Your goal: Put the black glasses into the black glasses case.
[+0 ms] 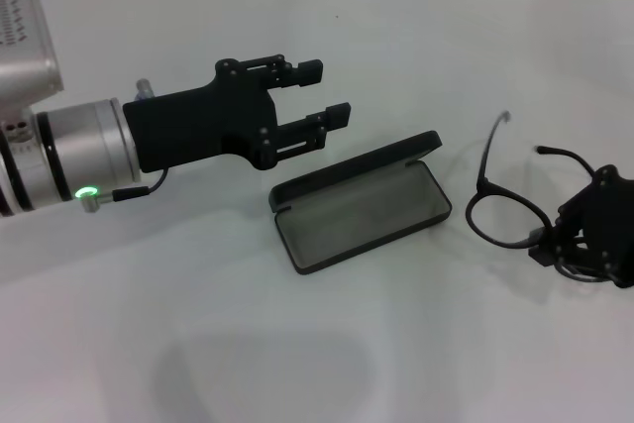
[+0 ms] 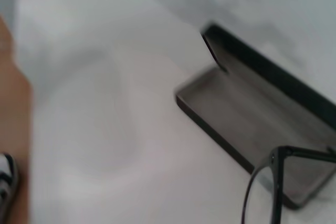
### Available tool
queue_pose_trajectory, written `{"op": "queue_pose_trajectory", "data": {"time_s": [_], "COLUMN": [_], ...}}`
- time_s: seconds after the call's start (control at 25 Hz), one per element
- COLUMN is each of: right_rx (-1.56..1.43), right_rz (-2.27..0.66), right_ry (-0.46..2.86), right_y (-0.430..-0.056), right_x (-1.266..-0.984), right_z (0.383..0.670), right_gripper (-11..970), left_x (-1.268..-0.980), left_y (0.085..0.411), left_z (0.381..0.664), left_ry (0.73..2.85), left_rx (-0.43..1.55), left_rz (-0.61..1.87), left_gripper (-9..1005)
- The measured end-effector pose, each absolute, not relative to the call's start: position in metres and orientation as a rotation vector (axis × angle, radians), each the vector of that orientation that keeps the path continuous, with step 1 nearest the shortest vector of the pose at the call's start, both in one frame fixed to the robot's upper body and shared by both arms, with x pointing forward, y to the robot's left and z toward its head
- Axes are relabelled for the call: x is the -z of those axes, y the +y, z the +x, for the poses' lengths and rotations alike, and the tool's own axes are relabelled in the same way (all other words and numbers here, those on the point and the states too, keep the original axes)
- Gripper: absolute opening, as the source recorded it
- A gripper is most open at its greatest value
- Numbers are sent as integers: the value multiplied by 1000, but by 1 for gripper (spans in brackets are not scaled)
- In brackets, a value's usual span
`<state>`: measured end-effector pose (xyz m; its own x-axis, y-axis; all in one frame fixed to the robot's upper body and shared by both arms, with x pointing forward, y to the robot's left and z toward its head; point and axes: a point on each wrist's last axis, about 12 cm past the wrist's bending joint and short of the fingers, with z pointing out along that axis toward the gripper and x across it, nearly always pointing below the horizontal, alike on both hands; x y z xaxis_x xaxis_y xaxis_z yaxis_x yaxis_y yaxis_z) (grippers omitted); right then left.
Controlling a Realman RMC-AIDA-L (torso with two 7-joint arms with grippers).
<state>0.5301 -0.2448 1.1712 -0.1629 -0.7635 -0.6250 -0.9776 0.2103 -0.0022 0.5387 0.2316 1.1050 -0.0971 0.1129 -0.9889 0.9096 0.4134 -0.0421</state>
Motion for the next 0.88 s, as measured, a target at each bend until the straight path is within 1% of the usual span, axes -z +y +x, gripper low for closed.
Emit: {"op": "queue_pose_trajectory", "data": {"time_s": [0.12, 0.24, 0.44, 0.68, 0.88], "right_rx": [-684, -791, -879, -877, -852], "right_rz": [-1643, -1701, -1645, -1599, -1592], "right_ry": [1845, 1665, 1487, 1255, 1174], "right_y": [-255, -255, -250, -249, -249], "right_x": [-1173, -1166, -1148, -1138, -1132], "right_z": [519, 510, 512, 510, 509], "right_gripper": [111, 111, 110, 108, 107], "left_x": [-1107, -1113, -1127, -1129, -1129], "left_y": [229, 225, 219, 207, 195], "left_z": [537, 536, 528, 526, 533], "left_ry": [1505, 1462, 1341, 1276, 1279], "left_rx": [903, 947, 1068, 1227, 1293], "left_rz": [956, 960, 996, 1035, 1042], "left_gripper": [576, 576, 577, 577, 577]}}
